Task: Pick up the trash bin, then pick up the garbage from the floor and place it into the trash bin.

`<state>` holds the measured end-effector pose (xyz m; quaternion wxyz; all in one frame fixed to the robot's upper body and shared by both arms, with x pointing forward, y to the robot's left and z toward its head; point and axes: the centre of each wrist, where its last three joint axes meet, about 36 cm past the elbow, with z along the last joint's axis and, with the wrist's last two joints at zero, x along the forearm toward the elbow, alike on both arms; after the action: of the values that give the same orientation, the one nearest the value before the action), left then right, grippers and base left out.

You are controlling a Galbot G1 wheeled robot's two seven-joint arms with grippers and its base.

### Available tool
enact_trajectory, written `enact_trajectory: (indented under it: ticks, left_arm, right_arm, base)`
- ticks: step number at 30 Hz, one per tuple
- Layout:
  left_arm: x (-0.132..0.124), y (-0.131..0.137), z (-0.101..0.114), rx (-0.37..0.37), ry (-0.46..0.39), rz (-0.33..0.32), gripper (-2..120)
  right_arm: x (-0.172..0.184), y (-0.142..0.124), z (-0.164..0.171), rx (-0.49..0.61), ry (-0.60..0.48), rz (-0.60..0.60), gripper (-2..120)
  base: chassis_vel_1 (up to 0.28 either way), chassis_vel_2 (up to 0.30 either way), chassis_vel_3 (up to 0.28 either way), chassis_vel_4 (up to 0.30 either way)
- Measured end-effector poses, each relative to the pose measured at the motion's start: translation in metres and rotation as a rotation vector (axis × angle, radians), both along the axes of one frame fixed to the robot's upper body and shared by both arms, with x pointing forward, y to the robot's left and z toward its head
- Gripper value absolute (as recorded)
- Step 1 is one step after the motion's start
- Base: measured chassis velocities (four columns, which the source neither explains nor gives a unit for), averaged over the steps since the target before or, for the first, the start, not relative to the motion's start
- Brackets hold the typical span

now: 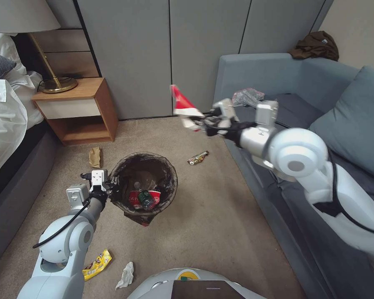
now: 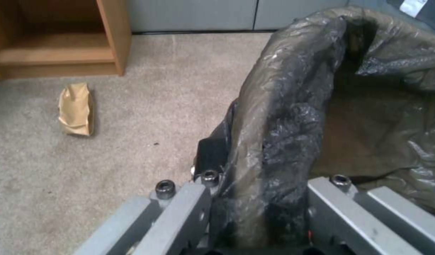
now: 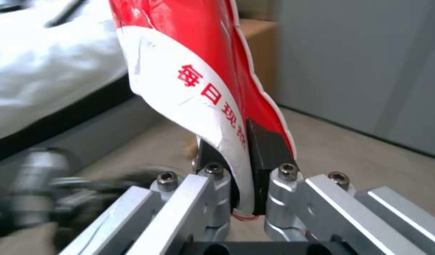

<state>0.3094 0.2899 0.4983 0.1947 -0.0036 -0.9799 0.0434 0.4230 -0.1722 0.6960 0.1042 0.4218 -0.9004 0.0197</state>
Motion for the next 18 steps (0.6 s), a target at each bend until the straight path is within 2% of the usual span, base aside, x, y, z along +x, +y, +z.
enact_trajectory:
  ticks: [1, 3, 4, 6, 7, 8, 11, 14, 18]
  left_arm:
    - [0.000, 0.000, 0.000, 0.000, 0.000, 0.000, 5]
    - [0.000, 0.000, -0.001, -0.003, 0.003, 0.005, 5]
    - [0.000, 0.000, -0.001, -0.003, 0.003, 0.005, 5]
    - [0.000, 0.002, -0.002, -0.003, 0.004, 0.011, 5]
    - [0.000, 0.002, -0.002, -0.003, 0.004, 0.011, 5]
    - [0.000, 0.003, -0.002, -0.003, 0.003, 0.014, 5]
    - [0.001, 0.004, -0.003, -0.003, 0.002, 0.017, 5]
    - [0.002, 0.005, -0.003, -0.006, -0.001, 0.021, 5]
    - [0.004, 0.006, -0.005, -0.008, -0.001, 0.022, 5]
  right_arm:
    - [0.000, 0.000, 0.000, 0.000, 0.000, 0.000, 4]
    - [0.008, 0.031, 0.002, -0.049, 0.015, 0.082, 4]
    - [0.008, 0.031, 0.002, -0.049, 0.015, 0.082, 4]
    - [0.011, 0.057, -0.006, -0.092, 0.062, 0.130, 4]
    - [0.011, 0.057, -0.006, -0.092, 0.062, 0.130, 4]
    - [0.011, 0.068, -0.013, -0.112, 0.090, 0.151, 4]
    - [0.011, 0.079, -0.024, -0.137, 0.120, 0.169, 4]
    - [0.008, 0.092, -0.055, -0.189, 0.185, 0.188, 4]
    - [0.008, 0.094, -0.082, -0.224, 0.217, 0.176, 4]
  base:
    - [0.000, 0.000, 0.000, 0.000]
    - [0.000, 0.000, 0.000, 0.000]
    - [0.000, 0.000, 0.000, 0.000]
    - [0.000, 0.000, 0.000, 0.000]
    - [0.000, 0.000, 0.000, 0.000]
    - [0.000, 0.000, 0.000, 0.000]
    - [0.000, 0.000, 0.000, 0.000]
    - [0.000, 0.000, 0.000, 0.000]
    - [0.000, 0.000, 0.000, 0.000]
